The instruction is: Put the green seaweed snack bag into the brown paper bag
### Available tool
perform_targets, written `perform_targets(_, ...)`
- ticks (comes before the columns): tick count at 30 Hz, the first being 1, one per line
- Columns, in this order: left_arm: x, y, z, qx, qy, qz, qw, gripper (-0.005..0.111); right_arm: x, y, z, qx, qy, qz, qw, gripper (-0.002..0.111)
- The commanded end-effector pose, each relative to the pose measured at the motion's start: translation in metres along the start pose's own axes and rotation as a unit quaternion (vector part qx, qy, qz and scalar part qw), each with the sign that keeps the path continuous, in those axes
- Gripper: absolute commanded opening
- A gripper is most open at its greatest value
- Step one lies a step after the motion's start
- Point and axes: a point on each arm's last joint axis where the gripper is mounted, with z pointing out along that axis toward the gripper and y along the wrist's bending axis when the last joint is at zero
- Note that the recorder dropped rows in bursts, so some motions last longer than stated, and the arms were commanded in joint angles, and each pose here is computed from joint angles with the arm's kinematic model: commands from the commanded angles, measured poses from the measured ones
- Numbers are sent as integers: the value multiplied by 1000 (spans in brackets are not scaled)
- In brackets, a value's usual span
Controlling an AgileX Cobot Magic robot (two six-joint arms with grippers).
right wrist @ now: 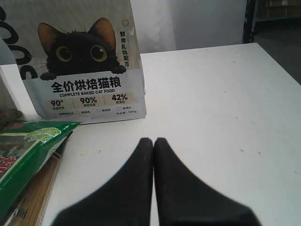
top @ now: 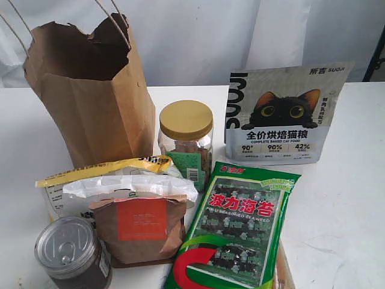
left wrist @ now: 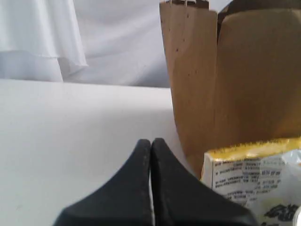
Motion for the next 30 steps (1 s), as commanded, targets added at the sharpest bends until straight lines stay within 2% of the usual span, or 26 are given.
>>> perform_targets(1, -15, -1, -2, 12, -89, -63, 994, 1, 0, 0, 0, 2, -2, 0, 1000, 0)
perform_targets(4, -25, 0, -4, 12, -143, -73, 987, 1, 0, 0, 0, 2, -2, 0, 1000, 0)
perform_targets(7, -29, 0, -5, 12, -167, -73, 983, 1, 0, 0, 0, 2, -2, 0, 1000, 0)
perform_targets(13, -29, 0, -5, 12, -165, -77, 983, 1, 0, 0, 0, 2, -2, 0, 1000, 0)
perform_targets(14, -27, 0, -5, 14, -157, -85, 984, 1, 0, 0, 0, 2, -2, 0, 1000, 0)
perform_targets(15, -25, -1, -4, 16, -122, -87, 989, 1, 0, 0, 0, 2, -2, 0, 1000, 0)
perform_targets(16, -30, -2, -6, 16, -119, -80, 990, 1, 0, 0, 0, 2, -2, 0, 1000, 0)
perform_targets(18, -55, -4, -17, 19, -125, -46, 991, 1, 0, 0, 0, 2, -2, 0, 1000, 0)
perform_targets(21, -74, -5, -27, 23, -132, -39, 990, 1, 0, 0, 0, 2, -2, 0, 1000, 0)
perform_targets(26, -107, -10, -10, 34, -21, -36, 999, 1, 0, 0, 0, 2, -2, 0, 1000, 0)
perform_targets(30, -127, -21, 11, 81, 60, -6, 995, 1, 0, 0, 0, 2, -2, 0, 1000, 0)
